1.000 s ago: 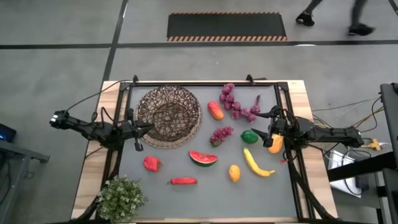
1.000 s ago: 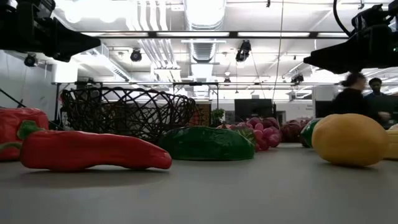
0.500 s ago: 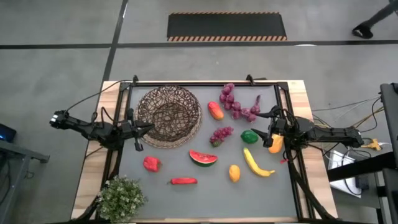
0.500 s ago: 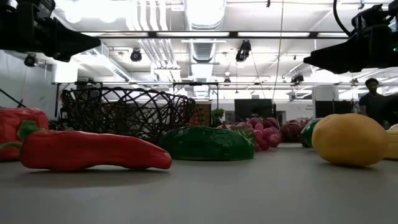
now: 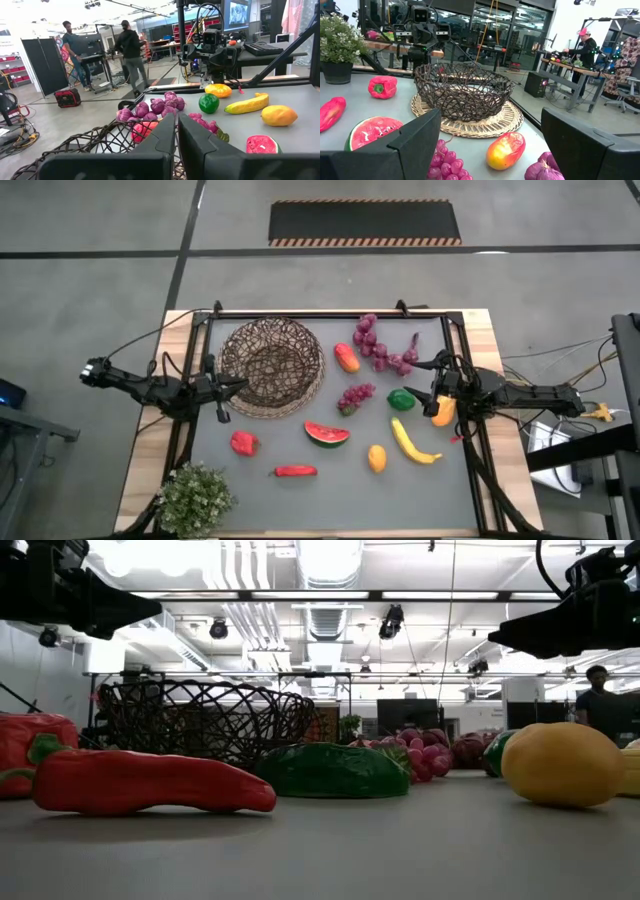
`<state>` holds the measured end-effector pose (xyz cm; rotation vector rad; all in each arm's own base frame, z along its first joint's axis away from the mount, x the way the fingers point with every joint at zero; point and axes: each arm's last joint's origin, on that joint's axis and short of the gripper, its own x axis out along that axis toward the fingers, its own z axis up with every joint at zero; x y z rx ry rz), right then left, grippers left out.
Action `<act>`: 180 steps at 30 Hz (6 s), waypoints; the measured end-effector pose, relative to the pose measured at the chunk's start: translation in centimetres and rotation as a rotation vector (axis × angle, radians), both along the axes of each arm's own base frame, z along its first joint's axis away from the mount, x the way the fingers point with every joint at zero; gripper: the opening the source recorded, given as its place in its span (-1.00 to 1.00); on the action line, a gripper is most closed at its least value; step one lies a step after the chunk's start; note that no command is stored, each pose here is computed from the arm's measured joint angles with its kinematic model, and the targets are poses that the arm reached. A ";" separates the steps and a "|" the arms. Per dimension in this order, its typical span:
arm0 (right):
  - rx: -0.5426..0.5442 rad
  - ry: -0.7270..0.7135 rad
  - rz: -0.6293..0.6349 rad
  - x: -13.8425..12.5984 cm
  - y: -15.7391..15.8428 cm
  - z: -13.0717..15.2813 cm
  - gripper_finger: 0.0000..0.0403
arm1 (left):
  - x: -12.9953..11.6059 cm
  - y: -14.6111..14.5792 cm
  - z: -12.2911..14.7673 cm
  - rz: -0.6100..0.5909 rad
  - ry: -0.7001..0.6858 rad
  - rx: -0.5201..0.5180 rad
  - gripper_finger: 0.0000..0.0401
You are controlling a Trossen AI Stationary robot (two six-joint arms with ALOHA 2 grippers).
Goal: Build produce basket
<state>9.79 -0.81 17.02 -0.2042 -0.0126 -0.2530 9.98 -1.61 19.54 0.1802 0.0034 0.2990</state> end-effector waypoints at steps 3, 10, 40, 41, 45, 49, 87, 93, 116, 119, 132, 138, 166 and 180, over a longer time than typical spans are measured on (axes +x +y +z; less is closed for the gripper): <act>0.000 0.000 0.000 0.0 0.0 0.0 0.62 | 0.0 0.0 0.0 0.000 0.000 0.000 -0.97; 0.000 0.000 0.000 0.0 0.0 0.0 0.62 | 0.0 0.0 0.0 0.000 0.000 0.000 -0.97; 0.000 0.000 0.000 0.0 0.0 0.0 0.62 | 0.0 0.0 0.0 0.000 0.000 0.000 -0.97; 0.000 0.000 0.000 0.0 0.0 0.0 0.62 | 0.0 0.0 0.0 0.000 0.000 0.000 -0.97; 0.000 0.000 0.000 0.0 0.0 0.0 0.62 | 0.0 0.0 0.0 0.000 0.000 0.000 -0.97; 0.000 0.000 0.000 0.0 0.0 0.0 0.62 | 0.0 0.0 0.0 0.000 0.000 0.000 -0.97; 0.452 -0.123 0.009 0.0 0.0 0.0 0.62 | 0.0 -0.1 1.3 -0.050 -0.221 -0.363 -0.97; 0.362 -0.146 0.014 0.0 0.0 0.5 0.62 | 0.0 0.0 2.4 -0.055 -0.342 -0.401 -0.97; 0.331 -0.225 -0.057 -0.2 -0.3 1.2 0.62 | 1.4 -0.6 4.4 -0.053 -0.467 -0.089 -0.97; 0.333 -0.240 -0.087 -0.3 -0.3 1.3 0.62 | 1.5 -0.7 4.5 -0.049 -0.478 -0.075 -0.97; 0.377 -0.301 -0.082 -0.3 -0.4 1.7 0.62 | 2.6 -1.1 5.9 -0.049 -0.501 -0.084 -0.97; 0.323 -0.357 -0.073 -0.5 -0.3 2.4 0.62 | 4.1 -1.6 6.1 -0.050 -0.470 -0.075 -0.97; 0.132 -0.144 -0.083 4.8 -0.3 6.9 0.62 | 10.0 -2.3 6.1 0.005 -0.325 -0.023 -0.97; 0.144 -0.047 -0.099 10.1 -0.4 9.5 0.62 | 10.1 -2.1 5.7 0.040 -0.307 -0.022 -0.97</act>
